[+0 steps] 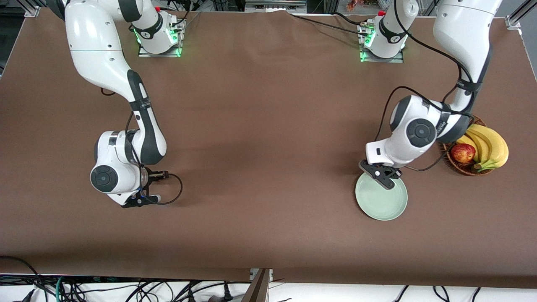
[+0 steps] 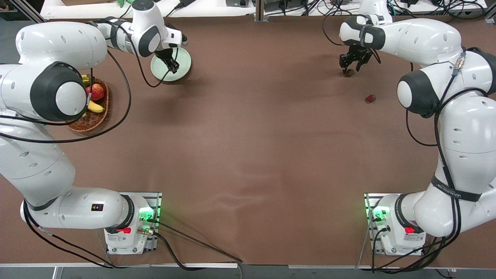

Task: Collect all strawberries into plate
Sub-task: 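Drop the strawberry onto the plate while the right gripper grasps another, then set the second strawberry mid-table with the right gripper while the left withdraws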

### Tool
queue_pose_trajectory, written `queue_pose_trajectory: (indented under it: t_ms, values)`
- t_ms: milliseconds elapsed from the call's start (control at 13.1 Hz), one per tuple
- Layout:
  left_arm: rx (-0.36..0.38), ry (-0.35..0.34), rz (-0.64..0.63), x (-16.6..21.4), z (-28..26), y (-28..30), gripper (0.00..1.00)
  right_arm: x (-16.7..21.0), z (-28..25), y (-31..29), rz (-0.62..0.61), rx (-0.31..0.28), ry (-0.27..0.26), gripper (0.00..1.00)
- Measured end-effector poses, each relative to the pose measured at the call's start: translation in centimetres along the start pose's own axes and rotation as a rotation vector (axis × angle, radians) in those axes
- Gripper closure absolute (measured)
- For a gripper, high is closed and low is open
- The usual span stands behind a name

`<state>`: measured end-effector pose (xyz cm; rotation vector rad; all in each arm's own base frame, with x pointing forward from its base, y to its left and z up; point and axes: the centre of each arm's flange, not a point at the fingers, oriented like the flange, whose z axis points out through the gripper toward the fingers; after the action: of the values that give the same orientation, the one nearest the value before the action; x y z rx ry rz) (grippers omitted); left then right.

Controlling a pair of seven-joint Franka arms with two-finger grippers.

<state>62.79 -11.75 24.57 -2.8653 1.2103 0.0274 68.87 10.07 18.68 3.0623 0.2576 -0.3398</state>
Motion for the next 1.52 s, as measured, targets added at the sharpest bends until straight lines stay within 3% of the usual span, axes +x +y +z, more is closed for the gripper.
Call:
queue_pose_trajectory:
  t_ms: [152, 304, 609, 685, 989, 1141, 1522]
  values:
    - [-0.004, 0.014, 0.073, -0.5, 1.7, -1.7, 0.68, 0.0, 0.0, 0.0, 0.001, 0.002, 0.0, 0.49]
    - [-0.003, 0.035, 0.125, -0.7, 3.5, -2.6, 0.68, 0.0, -0.1, -0.1, 0.001, 0.003, 0.002, 0.69]
    - [0.001, 0.053, 0.174, -1.1, 5.0, -3.7, 0.68, 0.0, -0.1, -0.7, -0.002, 0.014, 0.003, 0.69]
    - [0.003, 0.056, 0.176, -1.0, 4.8, -3.8, 0.64, 0.0, -0.2, -1.8, 0.001, 0.029, 0.005, 0.69]
    - [0.008, 0.074, 0.152, -0.7, 3.4, -4.6, 0.24, -0.5, -0.6, -11.1, 0.087, 0.083, 0.007, 0.69]
    - [-0.028, 0.061, 0.109, -0.9, 1.2, -5.6, 0.04, -1.3, -1.0, -17.0, 0.164, 0.115, 0.013, 0.69]
    - [-0.13, 0.002, -0.064, -1.0, -6.1, -7.5, 0.0, -4.4, -1.6, -31.9, 0.353, 0.154, 0.145, 0.69]
